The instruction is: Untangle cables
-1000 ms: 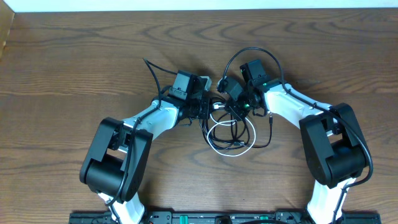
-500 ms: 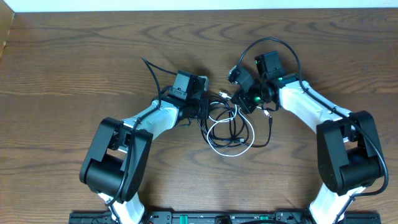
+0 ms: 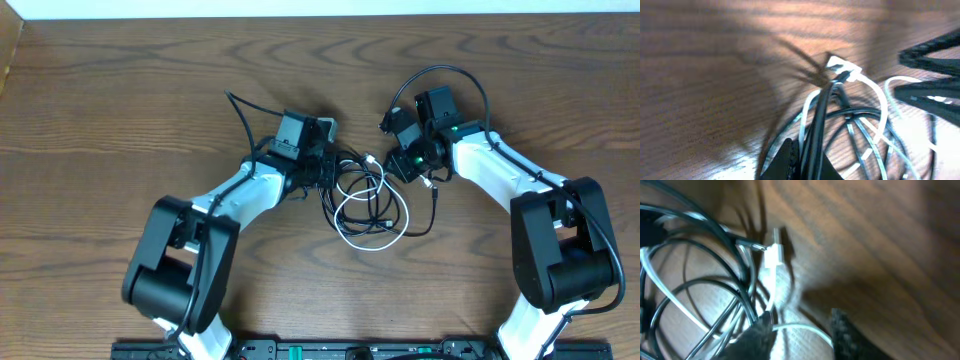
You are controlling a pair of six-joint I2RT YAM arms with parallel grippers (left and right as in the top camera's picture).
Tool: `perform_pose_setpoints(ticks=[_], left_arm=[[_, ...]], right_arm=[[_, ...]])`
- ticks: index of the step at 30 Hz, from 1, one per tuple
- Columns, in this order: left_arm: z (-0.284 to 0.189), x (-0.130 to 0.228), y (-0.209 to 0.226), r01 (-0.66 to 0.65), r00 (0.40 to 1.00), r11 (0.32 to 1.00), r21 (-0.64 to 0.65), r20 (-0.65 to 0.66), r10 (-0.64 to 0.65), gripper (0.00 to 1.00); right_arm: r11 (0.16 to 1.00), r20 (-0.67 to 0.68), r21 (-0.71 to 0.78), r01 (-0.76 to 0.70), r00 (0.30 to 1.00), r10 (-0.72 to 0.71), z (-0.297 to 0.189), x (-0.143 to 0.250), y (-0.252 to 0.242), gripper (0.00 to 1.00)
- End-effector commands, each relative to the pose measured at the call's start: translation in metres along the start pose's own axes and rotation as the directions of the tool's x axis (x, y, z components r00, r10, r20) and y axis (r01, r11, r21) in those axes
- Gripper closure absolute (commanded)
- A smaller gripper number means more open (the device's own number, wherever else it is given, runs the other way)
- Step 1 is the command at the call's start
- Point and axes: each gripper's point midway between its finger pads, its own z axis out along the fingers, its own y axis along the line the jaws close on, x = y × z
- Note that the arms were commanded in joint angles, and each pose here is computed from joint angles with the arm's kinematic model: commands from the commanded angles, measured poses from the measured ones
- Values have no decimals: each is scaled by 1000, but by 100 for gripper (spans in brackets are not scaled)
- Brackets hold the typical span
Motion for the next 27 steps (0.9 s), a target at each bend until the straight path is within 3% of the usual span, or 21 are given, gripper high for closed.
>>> perform_pose_setpoints(ticks=[1,5,9,15,21,27], left_arm=[[-9,-6,-7,-23,999,1000,20,26,22,93],[-10,-7,-7,-23,999,1000,20,27,23,93],[-10,-7,-8,-24,999,999,25,27,23,93],[-32,-20,-33,-54,996,991,126,71,45,93],[-91,-51,-68,-149,965,976,160,237,109,93],[-154,-71,-102,-246,903,953,175,398,160,93]], right_arm=[[999,38,39,-29,999,27,-10,-11,-5,57],[999,139,-32,-36,989,40,-44,-42,14,42],[996,217,-29,-82,972,87,-79,-59,22,36],[983,214,-69,-171,960,182,-103,-54,33,38],[969,206,-204,-142,961,184,-110,-55,58,39],[968,223,-212,-130,958,178,-111,-59,59,38]])
